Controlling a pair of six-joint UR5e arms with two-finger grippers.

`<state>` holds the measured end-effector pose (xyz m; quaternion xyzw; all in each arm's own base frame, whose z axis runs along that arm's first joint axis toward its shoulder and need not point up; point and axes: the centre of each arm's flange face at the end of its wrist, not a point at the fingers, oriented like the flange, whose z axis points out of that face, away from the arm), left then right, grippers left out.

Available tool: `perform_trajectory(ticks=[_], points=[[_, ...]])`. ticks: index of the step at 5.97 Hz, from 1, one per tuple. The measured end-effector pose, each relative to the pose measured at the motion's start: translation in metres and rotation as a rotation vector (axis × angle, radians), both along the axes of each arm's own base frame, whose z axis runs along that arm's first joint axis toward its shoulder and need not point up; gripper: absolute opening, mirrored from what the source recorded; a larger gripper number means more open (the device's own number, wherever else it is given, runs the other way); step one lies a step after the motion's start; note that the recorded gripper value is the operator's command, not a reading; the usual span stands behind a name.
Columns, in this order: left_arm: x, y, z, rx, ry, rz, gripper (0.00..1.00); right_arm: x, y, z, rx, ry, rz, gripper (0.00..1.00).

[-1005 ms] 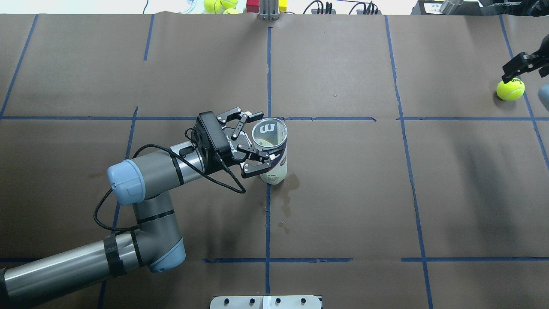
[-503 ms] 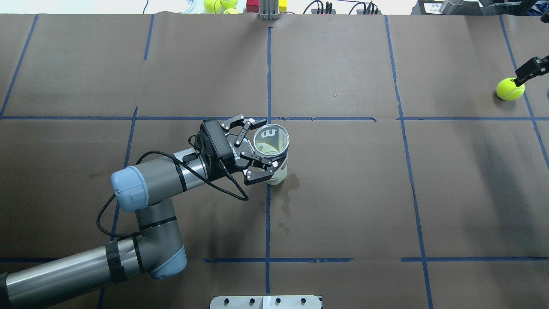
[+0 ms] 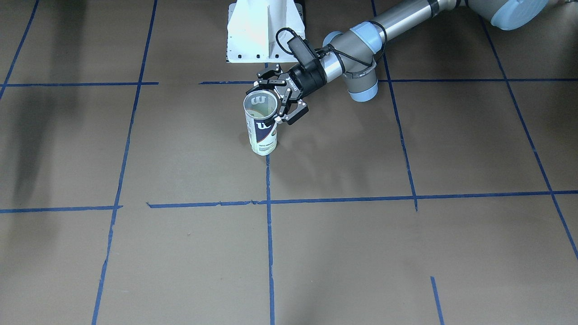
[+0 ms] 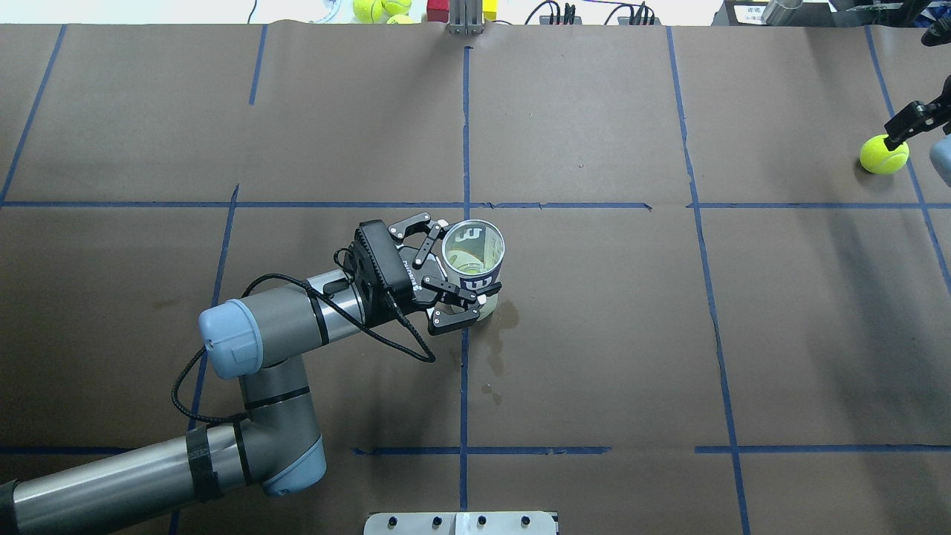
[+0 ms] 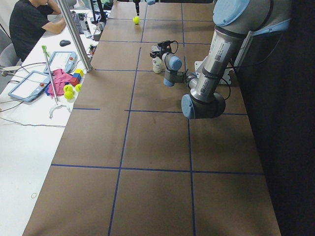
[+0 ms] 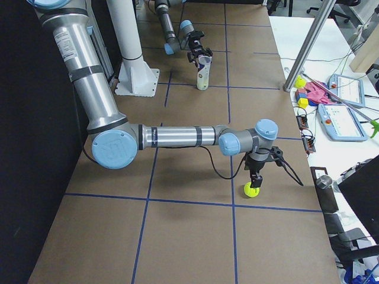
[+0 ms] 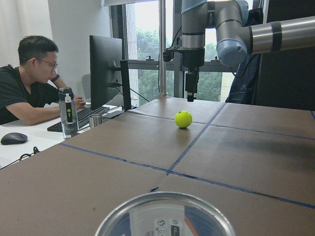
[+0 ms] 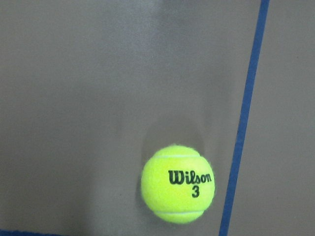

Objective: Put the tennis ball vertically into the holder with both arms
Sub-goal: 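Grasp the Wilson 3 ball with the right gripper and lift it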

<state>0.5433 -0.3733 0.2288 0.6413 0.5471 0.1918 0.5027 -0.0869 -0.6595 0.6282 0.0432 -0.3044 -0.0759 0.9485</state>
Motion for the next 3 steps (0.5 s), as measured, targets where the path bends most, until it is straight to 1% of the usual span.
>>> perform_trajectory(ticks=[1,3], points=[[0.001,0.002,-0.001,0.000,0.002,0.004,1.00,-0.006,-0.007,0.014,0.013,0.005,-0.007,0.99],[0.002,0.005,-0.002,-0.007,0.009,0.013,1.00,-0.026,-0.007,0.031,0.025,0.011,-0.034,0.99]])
